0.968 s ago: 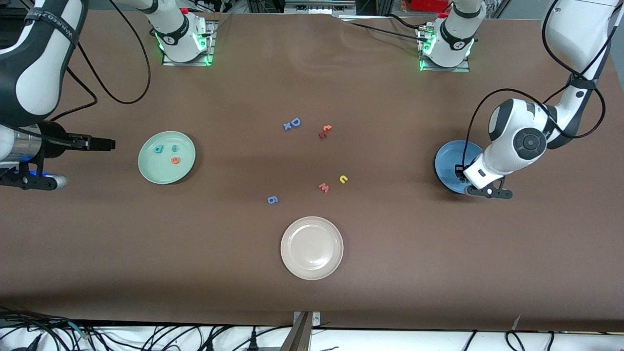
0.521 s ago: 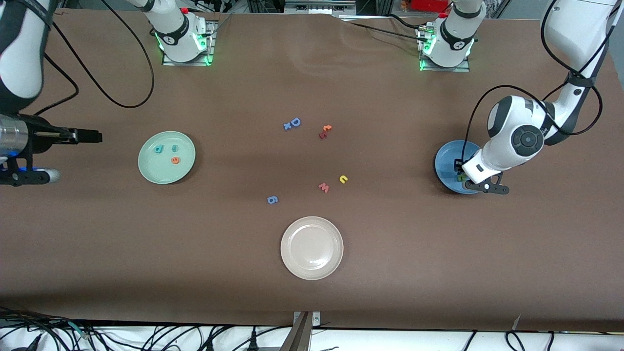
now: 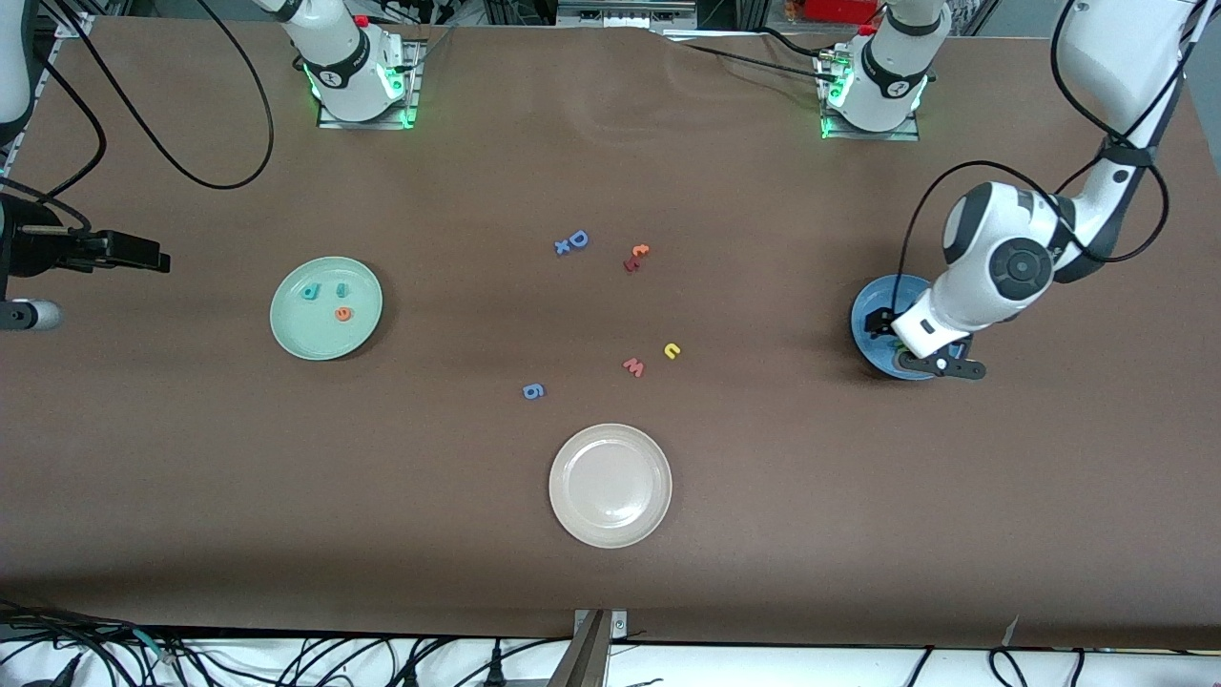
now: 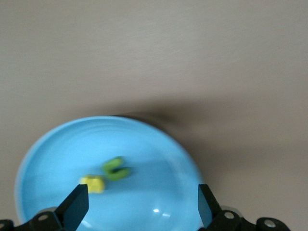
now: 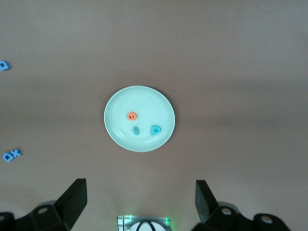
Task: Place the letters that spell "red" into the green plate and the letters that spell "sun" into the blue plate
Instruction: 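Move the left gripper back to the letters and grasp a yellow letter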
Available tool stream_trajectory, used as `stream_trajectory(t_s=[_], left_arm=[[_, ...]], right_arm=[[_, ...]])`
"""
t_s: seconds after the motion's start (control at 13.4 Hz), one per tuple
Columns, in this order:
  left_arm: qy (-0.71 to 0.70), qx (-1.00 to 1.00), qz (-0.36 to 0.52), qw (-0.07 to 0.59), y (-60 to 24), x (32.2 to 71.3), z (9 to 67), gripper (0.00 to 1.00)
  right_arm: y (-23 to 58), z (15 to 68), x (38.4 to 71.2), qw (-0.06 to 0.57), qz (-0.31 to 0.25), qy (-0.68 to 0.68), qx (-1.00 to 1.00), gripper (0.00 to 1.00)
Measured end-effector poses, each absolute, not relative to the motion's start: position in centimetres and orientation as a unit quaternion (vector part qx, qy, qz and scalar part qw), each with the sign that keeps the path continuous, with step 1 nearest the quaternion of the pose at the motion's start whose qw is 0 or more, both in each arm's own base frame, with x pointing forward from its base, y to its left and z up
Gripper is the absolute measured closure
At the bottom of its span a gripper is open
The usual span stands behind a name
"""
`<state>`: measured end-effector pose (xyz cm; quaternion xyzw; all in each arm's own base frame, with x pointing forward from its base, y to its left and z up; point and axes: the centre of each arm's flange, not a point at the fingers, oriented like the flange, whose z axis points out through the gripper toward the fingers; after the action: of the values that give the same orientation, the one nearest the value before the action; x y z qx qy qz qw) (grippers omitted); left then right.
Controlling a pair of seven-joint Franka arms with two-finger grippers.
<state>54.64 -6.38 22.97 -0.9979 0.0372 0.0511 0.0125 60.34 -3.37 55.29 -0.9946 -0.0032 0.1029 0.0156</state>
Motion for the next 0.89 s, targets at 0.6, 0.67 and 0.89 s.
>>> stream_trajectory(t_s=[0.6, 0.67, 0.89], left_arm=[[-0.201, -0.977, 0.064, -0.028, -24.1, 52.9, 22.6, 0.00], [-0.228, -0.970, 0.068, -0.048, -25.6, 53.4, 23.6, 0.00], [-0.299, -0.949, 0.066, -0.072, -30.6, 53.7, 25.8, 0.00]], right_arm=[[-2.7, 55.1, 59.5, 0.009, 0.086, -0.011, -0.996, 0.00], [-2.6, 55.0, 59.5, 0.009, 0.087, -0.010, -0.996, 0.00], [-2.0, 54.8, 59.5, 0.009, 0.089, -0.011, -0.996, 0.00]])
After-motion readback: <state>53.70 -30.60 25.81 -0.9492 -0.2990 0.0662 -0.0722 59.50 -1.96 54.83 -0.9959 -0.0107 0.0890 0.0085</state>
